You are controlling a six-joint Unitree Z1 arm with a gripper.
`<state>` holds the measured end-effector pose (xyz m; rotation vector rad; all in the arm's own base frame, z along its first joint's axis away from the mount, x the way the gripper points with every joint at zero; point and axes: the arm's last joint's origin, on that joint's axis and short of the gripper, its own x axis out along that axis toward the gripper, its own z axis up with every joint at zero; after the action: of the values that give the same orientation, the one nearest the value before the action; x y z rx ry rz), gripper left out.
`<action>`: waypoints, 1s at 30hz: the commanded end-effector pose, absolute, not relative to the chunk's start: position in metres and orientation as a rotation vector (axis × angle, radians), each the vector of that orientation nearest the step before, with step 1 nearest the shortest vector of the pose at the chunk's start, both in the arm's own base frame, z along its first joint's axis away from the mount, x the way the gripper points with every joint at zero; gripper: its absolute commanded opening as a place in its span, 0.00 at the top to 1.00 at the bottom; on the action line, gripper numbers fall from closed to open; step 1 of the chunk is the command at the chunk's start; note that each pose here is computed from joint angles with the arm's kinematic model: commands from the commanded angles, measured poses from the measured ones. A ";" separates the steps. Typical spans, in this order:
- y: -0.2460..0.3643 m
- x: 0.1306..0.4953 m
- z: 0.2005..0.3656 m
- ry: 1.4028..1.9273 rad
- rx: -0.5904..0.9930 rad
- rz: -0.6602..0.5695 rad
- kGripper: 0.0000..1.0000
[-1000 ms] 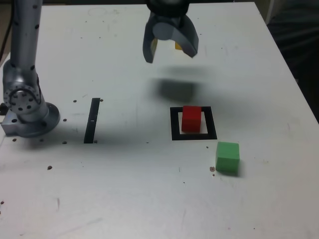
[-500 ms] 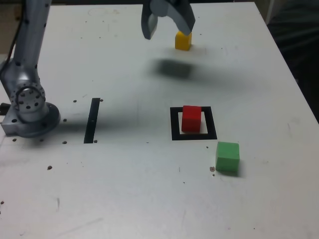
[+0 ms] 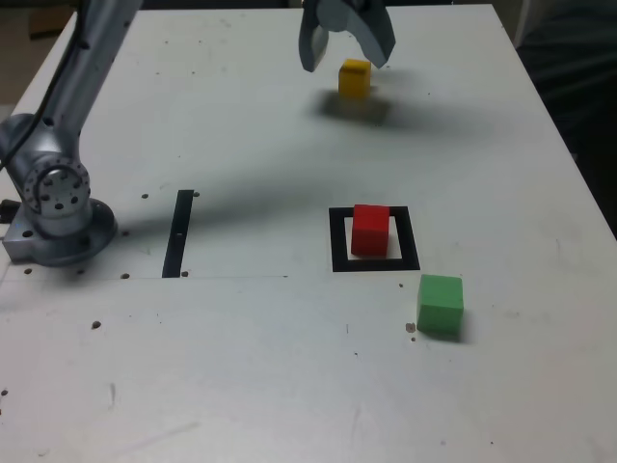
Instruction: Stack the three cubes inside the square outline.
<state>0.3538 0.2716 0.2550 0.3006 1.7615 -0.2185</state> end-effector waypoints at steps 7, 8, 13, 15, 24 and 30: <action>0.289 0.371 0.222 1.801 0.263 -0.235 0.12; 0.290 0.372 0.219 1.805 0.258 -0.232 0.15; 0.296 0.379 0.210 1.818 0.245 -0.214 0.41; 0.297 0.381 0.209 1.816 0.247 -0.209 0.55; 0.300 0.384 0.208 1.805 0.259 -0.204 0.75; 0.300 0.384 0.208 1.807 0.265 -0.198 0.75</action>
<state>0.3841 0.2991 0.2095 0.2626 1.8048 -0.1998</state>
